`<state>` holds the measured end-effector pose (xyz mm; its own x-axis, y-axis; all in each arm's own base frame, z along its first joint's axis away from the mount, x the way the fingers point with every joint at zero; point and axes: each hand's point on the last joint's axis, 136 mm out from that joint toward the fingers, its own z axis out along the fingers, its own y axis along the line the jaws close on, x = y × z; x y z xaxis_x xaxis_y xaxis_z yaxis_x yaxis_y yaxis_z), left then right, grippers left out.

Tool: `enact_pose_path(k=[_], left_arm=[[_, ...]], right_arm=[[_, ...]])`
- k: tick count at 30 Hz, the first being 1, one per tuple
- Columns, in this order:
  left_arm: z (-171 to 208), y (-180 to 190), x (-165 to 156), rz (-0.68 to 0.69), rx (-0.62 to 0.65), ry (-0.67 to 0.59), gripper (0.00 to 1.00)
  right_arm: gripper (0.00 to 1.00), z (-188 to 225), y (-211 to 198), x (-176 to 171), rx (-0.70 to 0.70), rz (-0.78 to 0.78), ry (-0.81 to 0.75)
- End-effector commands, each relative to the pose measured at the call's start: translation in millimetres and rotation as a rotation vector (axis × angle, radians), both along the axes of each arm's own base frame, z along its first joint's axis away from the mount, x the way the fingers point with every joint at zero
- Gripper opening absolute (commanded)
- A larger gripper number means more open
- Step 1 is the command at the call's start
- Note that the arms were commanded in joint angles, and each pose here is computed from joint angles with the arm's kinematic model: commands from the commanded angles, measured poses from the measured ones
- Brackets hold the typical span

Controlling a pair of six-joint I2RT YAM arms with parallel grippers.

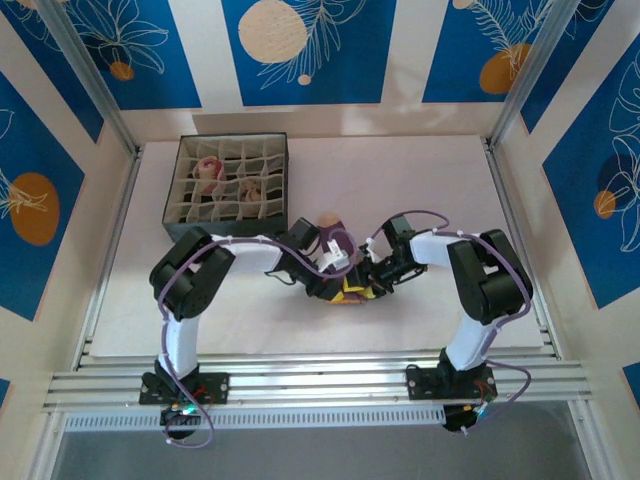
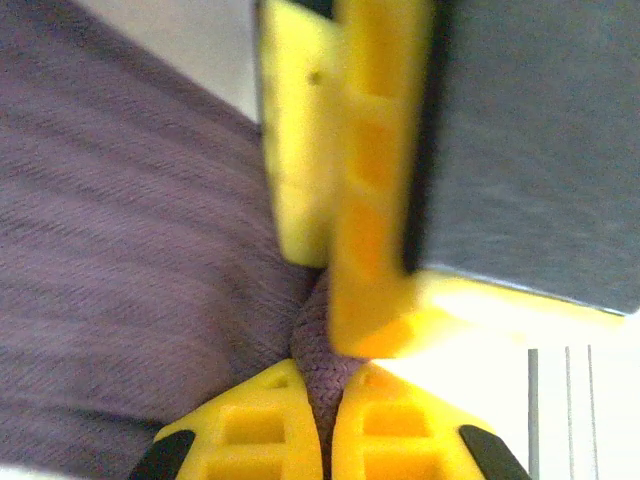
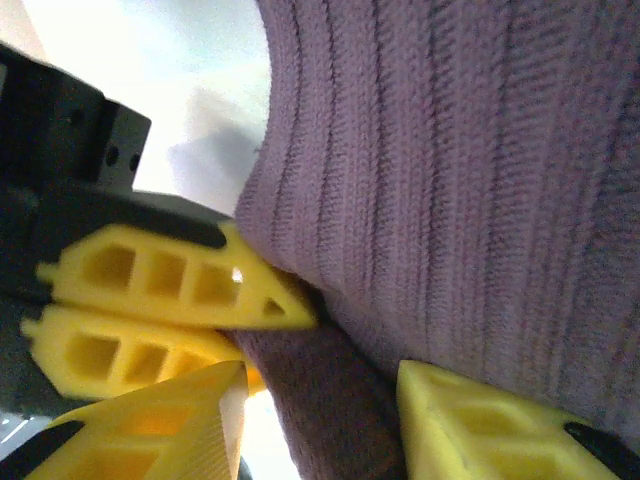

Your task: Roll the socks

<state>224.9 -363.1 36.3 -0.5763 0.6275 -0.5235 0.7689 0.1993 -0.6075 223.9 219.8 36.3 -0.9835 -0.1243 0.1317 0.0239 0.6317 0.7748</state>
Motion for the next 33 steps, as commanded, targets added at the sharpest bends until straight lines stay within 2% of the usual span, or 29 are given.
enact_pose_path(k=[1,4,7,10,13,15,19,26,30,33], left_arm=[[-14,6,15,0.108,0.047,0.103,0.00],[-22,8,17,0.136,0.076,0.142,0.00],[-25,7,18,0.149,0.080,0.161,0.00],[-25,7,19,0.156,0.074,0.153,0.00],[-19,6,21,0.150,0.043,0.100,0.02],[-9,6,23,0.146,-0.010,0.020,0.07],[19,7,25,0.121,-0.123,-0.153,0.20],[60,13,16,0.030,-0.267,-0.482,0.23],[62,12,1,-0.055,-0.290,-0.731,0.28],[56,7,-5,-0.098,-0.263,-0.866,0.29]], right_arm=[[0.44,-5,-9,-7,-0.085,0.016,-0.035],[0.44,-5,-9,-7,-0.121,0.030,-0.055],[0.39,-12,-11,-9,-0.193,0.057,-0.045],[0.28,-21,-12,-13,-0.265,0.089,-0.028],[0.14,-29,-16,-14,-0.322,0.088,0.004],[0.07,-35,-21,-15,-0.348,0.067,0.049],[0.03,-41,-29,-14,-0.374,0.041,0.108],[0.01,-43,-28,-13,-0.330,0.028,0.176],[0.00,-43,-28,-14,-0.300,0.034,0.213],[0.00,-43,-29,-17,-0.296,0.051,0.237]])
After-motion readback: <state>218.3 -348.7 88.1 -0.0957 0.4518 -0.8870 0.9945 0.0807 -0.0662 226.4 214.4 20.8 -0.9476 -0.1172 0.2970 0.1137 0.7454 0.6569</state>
